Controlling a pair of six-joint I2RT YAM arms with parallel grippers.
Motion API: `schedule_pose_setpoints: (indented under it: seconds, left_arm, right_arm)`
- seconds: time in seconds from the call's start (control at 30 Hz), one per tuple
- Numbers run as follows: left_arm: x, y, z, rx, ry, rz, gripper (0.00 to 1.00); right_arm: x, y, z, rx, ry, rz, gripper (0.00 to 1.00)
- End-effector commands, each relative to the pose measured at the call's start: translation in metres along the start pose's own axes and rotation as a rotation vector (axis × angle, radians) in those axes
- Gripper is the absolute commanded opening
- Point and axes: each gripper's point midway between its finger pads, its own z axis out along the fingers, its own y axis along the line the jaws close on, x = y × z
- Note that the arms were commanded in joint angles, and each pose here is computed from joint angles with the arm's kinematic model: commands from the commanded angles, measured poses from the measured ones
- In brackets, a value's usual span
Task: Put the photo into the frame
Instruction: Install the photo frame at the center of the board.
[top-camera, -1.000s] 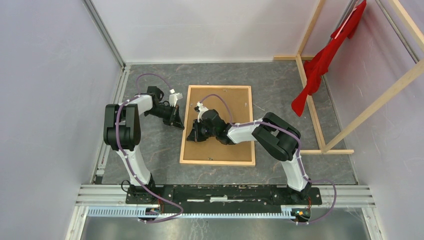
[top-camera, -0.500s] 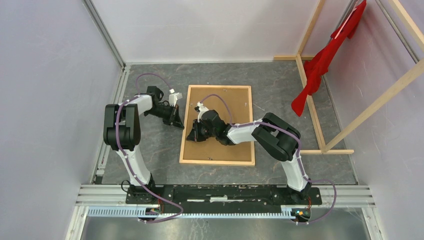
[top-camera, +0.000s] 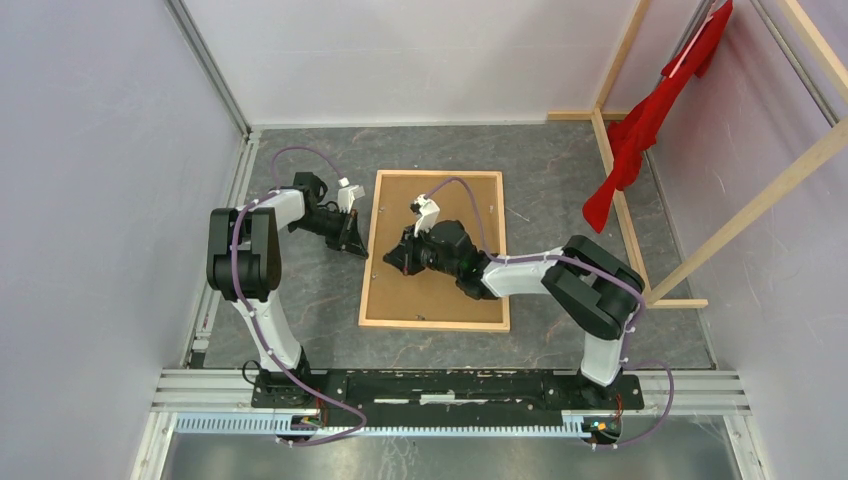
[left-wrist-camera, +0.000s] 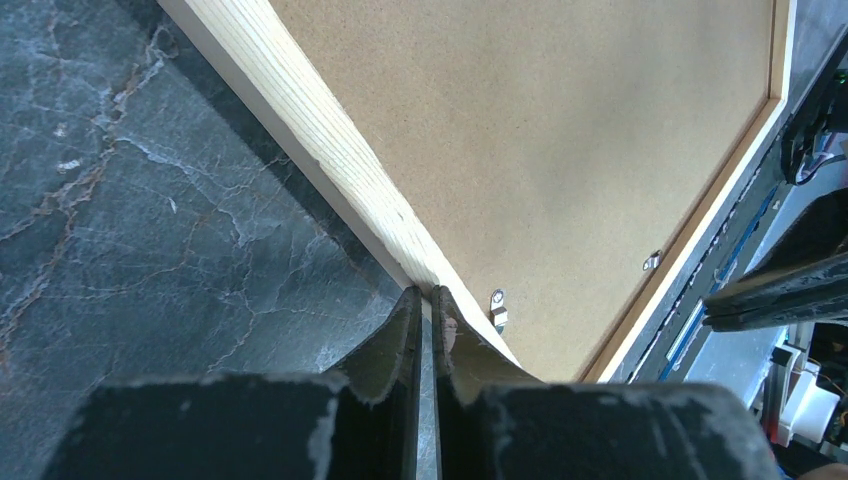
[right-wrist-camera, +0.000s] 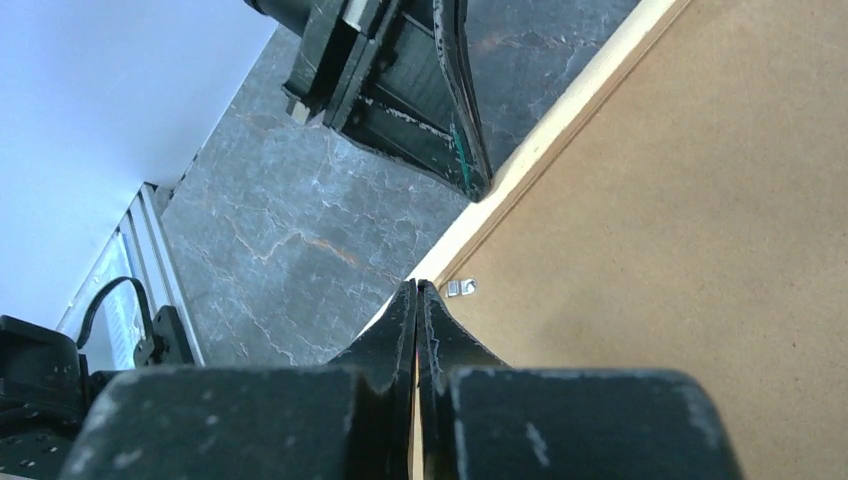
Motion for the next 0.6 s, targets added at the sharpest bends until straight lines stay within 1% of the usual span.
schedule_pose_setpoints:
  seconds: [0.0, 0.13, 0.57]
  left_arm:
    - [0.012, 0.016, 0.008, -0.035, 0.056, 0.050, 0.11]
    - [0.014, 0.016, 0.009, -0.036, 0.060, 0.049, 0.11]
    - [0.014, 0.016, 0.010, -0.034, 0.063, 0.050, 0.10]
  right_arm:
    - [0.021, -0.002, -0.002, -0.012, 0.027, -0.036, 0.00]
    - [0.041, 0.001, 0.008, -0.003, 0.066, -0.038, 0.00]
    - [0.061, -0.011, 0.031, 0.065, 0.104, -0.020, 0.00]
